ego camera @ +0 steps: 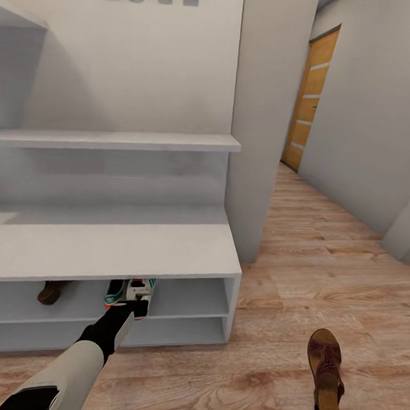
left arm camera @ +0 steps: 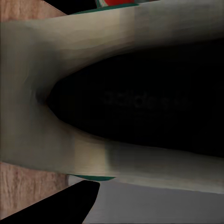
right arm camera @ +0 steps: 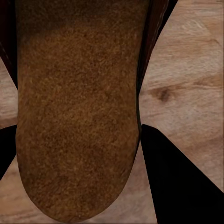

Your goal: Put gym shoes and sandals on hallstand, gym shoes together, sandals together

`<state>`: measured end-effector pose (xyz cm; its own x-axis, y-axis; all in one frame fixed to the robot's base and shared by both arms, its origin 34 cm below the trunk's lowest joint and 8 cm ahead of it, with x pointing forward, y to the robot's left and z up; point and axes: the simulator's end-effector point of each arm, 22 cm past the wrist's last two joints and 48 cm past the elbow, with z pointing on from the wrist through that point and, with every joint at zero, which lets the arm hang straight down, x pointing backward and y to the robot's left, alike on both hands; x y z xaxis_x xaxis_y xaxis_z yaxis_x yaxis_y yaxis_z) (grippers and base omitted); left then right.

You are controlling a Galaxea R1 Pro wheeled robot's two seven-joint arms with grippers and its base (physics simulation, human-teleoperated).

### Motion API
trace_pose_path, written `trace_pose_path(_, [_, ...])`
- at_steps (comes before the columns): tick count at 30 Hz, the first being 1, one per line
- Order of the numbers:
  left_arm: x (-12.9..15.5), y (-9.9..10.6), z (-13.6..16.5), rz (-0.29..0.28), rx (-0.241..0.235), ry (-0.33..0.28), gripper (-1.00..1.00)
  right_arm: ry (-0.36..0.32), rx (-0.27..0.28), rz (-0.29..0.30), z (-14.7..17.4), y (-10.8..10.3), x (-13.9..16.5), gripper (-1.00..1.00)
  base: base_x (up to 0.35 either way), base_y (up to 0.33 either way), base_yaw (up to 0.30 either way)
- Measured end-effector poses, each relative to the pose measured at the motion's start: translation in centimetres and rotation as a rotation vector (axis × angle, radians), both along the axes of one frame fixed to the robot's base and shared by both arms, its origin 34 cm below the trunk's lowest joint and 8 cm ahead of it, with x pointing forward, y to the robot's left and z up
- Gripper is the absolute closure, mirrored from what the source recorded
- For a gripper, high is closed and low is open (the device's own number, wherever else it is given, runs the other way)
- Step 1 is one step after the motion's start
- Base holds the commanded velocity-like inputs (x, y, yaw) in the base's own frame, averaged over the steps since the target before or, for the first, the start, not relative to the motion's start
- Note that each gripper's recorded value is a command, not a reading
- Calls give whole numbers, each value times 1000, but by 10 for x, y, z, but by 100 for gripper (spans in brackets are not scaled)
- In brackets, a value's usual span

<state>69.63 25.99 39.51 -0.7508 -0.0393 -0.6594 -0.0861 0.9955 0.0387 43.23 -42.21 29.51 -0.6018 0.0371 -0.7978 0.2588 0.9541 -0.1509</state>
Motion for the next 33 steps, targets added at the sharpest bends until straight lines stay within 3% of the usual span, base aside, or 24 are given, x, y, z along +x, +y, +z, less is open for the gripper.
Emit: trace_pose_path(33, [-5,0,-18,-3,3,9,100,10,0,-2,-14,0,-6,100,31,11,0])
